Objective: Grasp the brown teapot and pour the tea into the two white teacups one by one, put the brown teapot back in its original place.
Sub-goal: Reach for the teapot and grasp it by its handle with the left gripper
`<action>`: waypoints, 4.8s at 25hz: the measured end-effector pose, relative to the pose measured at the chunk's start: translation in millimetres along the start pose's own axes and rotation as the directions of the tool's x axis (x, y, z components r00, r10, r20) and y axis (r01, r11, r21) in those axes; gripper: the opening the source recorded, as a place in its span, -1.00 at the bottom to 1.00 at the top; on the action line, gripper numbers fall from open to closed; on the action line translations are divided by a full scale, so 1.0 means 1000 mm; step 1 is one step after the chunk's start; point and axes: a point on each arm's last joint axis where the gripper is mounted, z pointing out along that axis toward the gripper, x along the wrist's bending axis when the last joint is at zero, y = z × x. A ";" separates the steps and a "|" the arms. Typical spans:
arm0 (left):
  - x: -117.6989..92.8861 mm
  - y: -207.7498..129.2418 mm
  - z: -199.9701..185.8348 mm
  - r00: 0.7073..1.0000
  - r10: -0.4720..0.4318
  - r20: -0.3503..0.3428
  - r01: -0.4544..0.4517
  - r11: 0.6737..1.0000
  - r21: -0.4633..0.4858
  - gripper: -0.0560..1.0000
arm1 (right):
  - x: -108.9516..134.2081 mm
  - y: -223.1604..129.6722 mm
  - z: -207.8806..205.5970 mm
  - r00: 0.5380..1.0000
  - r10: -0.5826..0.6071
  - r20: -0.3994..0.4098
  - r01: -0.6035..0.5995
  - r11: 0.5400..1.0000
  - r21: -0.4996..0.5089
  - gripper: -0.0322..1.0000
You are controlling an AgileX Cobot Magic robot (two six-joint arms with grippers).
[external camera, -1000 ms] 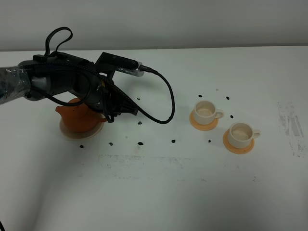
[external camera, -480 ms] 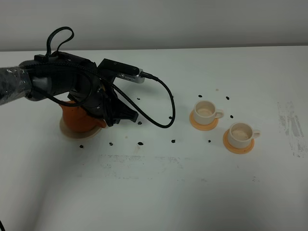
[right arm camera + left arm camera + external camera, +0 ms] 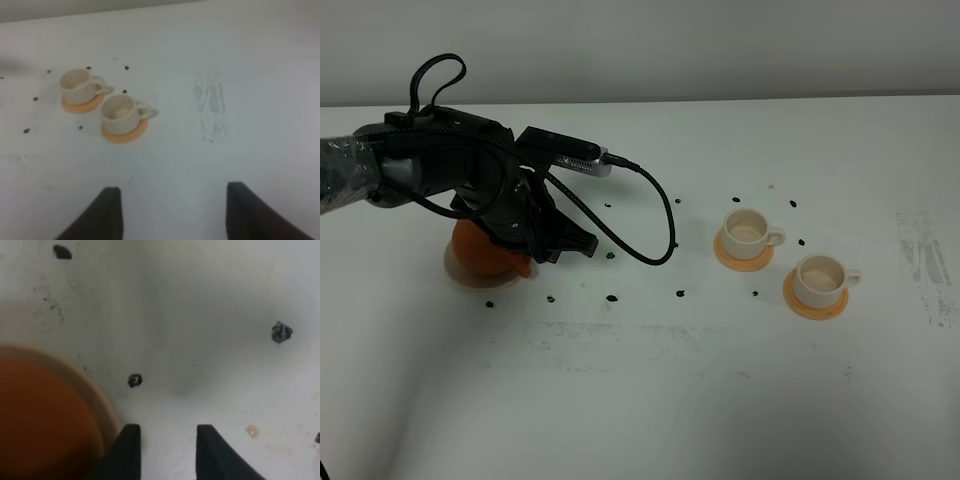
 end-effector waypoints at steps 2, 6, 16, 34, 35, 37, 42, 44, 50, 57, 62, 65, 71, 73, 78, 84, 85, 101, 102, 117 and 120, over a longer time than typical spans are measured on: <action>0.000 -0.001 0.000 1.000 0.000 0.000 0.000 1.000 0.011 -0.40 | 0.000 0.000 0.000 1.000 0.000 0.000 0.000 1.000 0.000 -0.07; 0.001 -0.002 0.000 1.000 0.010 -0.001 -0.010 1.000 0.022 -0.40 | 0.000 0.000 0.000 1.000 0.000 0.000 0.000 1.000 0.000 -0.07; 0.005 0.000 -0.004 1.000 0.018 -0.001 -0.018 0.998 0.056 -0.40 | 0.000 0.000 0.000 1.000 0.000 0.000 0.000 1.000 0.000 -0.07; 0.007 -0.007 -0.007 0.994 0.109 0.020 -0.111 0.983 0.146 -0.40 | 0.000 0.000 0.000 1.000 0.000 0.000 0.000 1.000 0.000 -0.07; 0.007 -0.008 -0.007 0.993 0.118 0.022 -0.120 0.981 0.151 -0.40 | 0.000 0.000 0.000 1.000 0.000 0.000 0.000 1.000 0.000 -0.07; 0.007 -0.009 -0.007 0.991 0.133 0.026 -0.135 0.978 0.159 -0.40 | 0.000 0.000 0.000 1.000 0.000 0.000 0.000 1.000 0.000 -0.07; 0.008 -0.010 -0.007 0.983 0.180 0.029 -0.183 0.967 0.179 -0.40 | 0.000 0.000 0.000 1.000 0.000 0.000 0.000 1.000 0.000 -0.07; 0.009 -0.011 -0.008 0.981 0.194 0.026 -0.196 0.963 0.183 -0.40 | 0.000 0.000 0.000 1.000 0.000 0.000 0.000 1.000 0.000 -0.07; 0.010 -0.013 -0.008 0.977 0.212 0.024 -0.213 0.956 0.204 -0.40 | 0.000 0.000 0.000 1.000 0.000 0.000 0.000 1.000 0.000 -0.07; 0.010 -0.012 -0.008 0.959 0.282 0.034 -0.283 0.939 0.195 -0.40 | 0.000 0.000 0.000 1.000 0.000 0.000 0.000 1.000 0.000 -0.07; 0.010 -0.009 -0.008 0.957 0.288 0.025 -0.288 0.944 0.164 -0.40 | 0.000 0.000 0.000 1.000 0.000 0.000 0.000 1.000 0.000 -0.07; 0.010 -0.006 -0.007 0.956 0.293 0.017 -0.293 0.948 0.128 -0.40 | 0.000 0.000 0.000 1.000 0.000 0.000 0.000 1.000 0.000 -0.07; 0.009 -0.002 -0.009 0.945 0.327 0.018 -0.327 0.940 0.093 -0.40 | 0.000 0.000 0.000 1.000 0.000 0.000 0.000 1.000 0.000 -0.07; 0.008 -0.002 -0.009 0.946 0.324 0.022 -0.325 0.941 0.092 -0.40 | 0.000 0.000 0.000 1.000 0.000 0.000 0.000 1.000 0.000 -0.07; 0.007 -0.002 -0.009 0.946 0.324 0.026 -0.325 0.942 0.087 -0.40 | 0.000 0.000 0.000 1.000 0.000 0.000 0.000 1.000 0.000 -0.07; -0.001 0.001 -0.007 0.940 0.340 0.020 -0.341 0.939 0.048 -0.40 | 0.000 0.000 0.000 1.000 0.000 0.000 0.000 1.000 0.000 -0.07; -0.002 0.002 -0.005 0.939 0.343 0.024 -0.344 0.938 0.038 -0.40 | 0.000 0.000 0.000 1.000 0.000 0.000 0.000 1.000 0.000 -0.07; -0.059 -0.004 -0.082 0.894 0.447 0.006 -0.437 0.876 -0.206 -0.40 | 0.000 0.000 0.000 1.000 0.000 0.000 0.000 1.000 0.000 -0.08; -0.057 -0.010 -0.085 0.900 0.436 -0.007 -0.427 0.879 -0.213 -0.40 | 0.000 0.000 0.000 1.000 0.000 0.000 0.000 1.000 0.000 -0.08; -0.016 -0.080 -0.028 0.999 0.042 -0.007 -0.042 0.946 -0.322 -0.40 | 0.000 0.000 0.000 1.000 0.000 0.000 0.000 1.000 0.000 -0.08; -0.009 -0.081 -0.018 1.000 -0.016 -0.007 0.013 0.943 -0.333 -0.40 | 0.000 0.000 0.000 1.000 0.000 0.000 0.000 1.000 0.000 -0.08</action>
